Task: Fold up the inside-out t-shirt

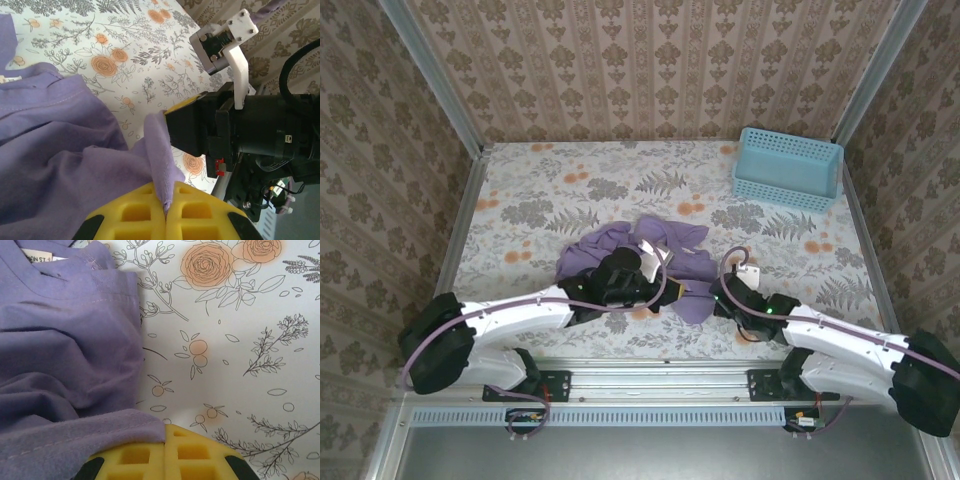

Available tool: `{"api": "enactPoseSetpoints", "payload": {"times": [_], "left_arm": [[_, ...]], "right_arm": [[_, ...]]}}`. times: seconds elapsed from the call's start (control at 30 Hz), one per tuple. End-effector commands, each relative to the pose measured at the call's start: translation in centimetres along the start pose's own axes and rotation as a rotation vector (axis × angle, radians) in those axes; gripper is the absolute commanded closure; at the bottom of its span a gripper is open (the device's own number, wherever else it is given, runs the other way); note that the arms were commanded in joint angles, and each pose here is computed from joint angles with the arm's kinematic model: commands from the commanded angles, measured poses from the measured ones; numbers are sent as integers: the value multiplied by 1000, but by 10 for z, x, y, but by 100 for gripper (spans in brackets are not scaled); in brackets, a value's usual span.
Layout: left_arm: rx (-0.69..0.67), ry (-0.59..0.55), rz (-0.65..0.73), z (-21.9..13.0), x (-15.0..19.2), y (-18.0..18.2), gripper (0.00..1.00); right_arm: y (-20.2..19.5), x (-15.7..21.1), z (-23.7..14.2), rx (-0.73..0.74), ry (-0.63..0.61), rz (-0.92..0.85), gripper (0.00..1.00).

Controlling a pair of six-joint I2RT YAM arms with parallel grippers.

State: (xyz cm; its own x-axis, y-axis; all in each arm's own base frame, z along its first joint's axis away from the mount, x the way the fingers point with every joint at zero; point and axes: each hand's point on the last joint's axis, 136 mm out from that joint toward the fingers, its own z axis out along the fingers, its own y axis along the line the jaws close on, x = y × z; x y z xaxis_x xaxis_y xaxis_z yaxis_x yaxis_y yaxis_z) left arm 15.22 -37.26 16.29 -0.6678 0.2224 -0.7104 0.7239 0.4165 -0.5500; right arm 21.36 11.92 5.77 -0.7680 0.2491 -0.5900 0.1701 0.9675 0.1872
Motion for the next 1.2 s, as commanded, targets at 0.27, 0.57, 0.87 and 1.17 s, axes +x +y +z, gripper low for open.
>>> {"api": "enactPoseSetpoints", "payload": {"times": [0.27,0.57,0.87,1.17], "left_arm": [[25,-32,-84,11,-11,7,97],[18,-30,-90,11,-11,11,97],[19,-24,-85,7,-7,11,97],[51,-14,-72,7,-5,5,96]], "right_arm": [[25,-19,-33,-200,-81,-61,62],[102,-17,-66,-587,-112,-187,50],[113,-24,-64,-571,-150,-245,65],[106,-35,-57,-485,-214,-306,81]]}}
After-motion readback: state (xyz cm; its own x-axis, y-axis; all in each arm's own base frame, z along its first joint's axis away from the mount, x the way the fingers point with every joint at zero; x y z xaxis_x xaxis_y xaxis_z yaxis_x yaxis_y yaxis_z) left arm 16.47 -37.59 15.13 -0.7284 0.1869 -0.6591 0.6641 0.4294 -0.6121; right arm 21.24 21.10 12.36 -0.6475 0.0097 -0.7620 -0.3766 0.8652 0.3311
